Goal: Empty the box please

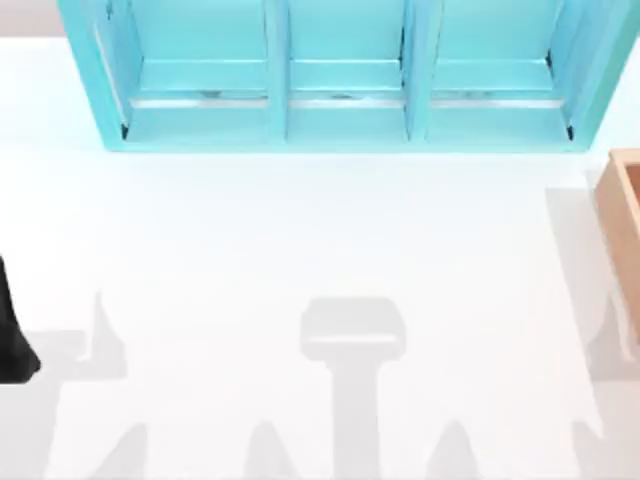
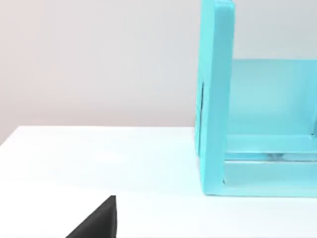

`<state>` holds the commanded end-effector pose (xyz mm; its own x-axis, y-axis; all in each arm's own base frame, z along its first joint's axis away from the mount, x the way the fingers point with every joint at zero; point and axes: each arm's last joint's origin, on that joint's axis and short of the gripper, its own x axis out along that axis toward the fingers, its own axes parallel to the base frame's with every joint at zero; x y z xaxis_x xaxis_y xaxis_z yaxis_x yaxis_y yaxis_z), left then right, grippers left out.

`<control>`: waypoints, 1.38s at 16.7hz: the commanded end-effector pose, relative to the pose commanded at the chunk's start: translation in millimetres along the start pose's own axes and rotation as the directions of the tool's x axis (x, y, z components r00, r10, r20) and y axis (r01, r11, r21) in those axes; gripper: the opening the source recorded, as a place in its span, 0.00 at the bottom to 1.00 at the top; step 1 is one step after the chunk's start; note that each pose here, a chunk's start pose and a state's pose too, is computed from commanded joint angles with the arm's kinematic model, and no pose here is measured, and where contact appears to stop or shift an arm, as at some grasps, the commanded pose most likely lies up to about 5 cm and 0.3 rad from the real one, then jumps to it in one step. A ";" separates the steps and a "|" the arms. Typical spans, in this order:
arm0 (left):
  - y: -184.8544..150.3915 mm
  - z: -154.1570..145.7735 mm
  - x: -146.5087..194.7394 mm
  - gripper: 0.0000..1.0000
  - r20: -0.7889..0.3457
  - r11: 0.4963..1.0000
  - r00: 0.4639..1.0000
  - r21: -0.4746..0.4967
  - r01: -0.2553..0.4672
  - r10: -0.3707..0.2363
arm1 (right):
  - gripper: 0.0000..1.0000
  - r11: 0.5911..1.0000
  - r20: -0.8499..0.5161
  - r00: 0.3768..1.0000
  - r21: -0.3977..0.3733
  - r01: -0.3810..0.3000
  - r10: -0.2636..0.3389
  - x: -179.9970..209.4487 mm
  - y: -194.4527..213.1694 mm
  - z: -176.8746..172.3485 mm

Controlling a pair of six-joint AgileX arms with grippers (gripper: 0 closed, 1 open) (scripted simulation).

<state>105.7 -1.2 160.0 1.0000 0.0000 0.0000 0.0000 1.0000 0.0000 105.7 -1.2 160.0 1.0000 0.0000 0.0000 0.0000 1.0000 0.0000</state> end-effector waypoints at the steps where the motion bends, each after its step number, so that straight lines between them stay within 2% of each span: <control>1: 0.0 0.0 0.0 1.00 0.000 1.000 1.000 0.000 0.000 0.000 | 1.00 1.000 0.000 1.000 0.000 0.000 0.000 0.0 0.0 0.0; 5: 0.0 0.0 0.0 1.00 0.000 1.000 1.000 0.000 0.000 0.000 | 1.00 1.000 -0.052 0.999 -0.014 0.012 -0.012 0.9 -1.4 5.8; 8: 0.0 0.0 0.0 1.00 0.000 1.000 1.000 0.000 0.000 0.000 | 1.00 0.998 -0.175 0.984 -0.045 0.034 -0.042 4.4 -4.8 20.5; 12: 0.0 0.0 0.0 1.00 0.000 1.000 1.000 0.000 0.000 0.000 | 1.00 0.994 -0.344 0.934 -0.087 0.065 -0.091 14.2 -11.2 43.7; 17: 0.0 0.0 0.0 1.00 0.000 1.000 1.000 0.000 0.000 0.000 | 1.00 0.989 -0.549 0.824 -0.125 0.081 -0.137 32.2 -21.4 63.4; 23: 0.0 0.0 0.0 1.00 0.000 1.000 1.000 0.000 0.000 0.000 | 1.00 0.988 -0.759 0.634 -0.141 0.062 -0.148 60.9 -36.9 80.0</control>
<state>105.7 -1.2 160.0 1.0000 0.0000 0.0000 0.0000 1.0000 0.0000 166.6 -38.1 240.0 0.6343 -0.1483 -0.7587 0.0619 0.9880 -0.1414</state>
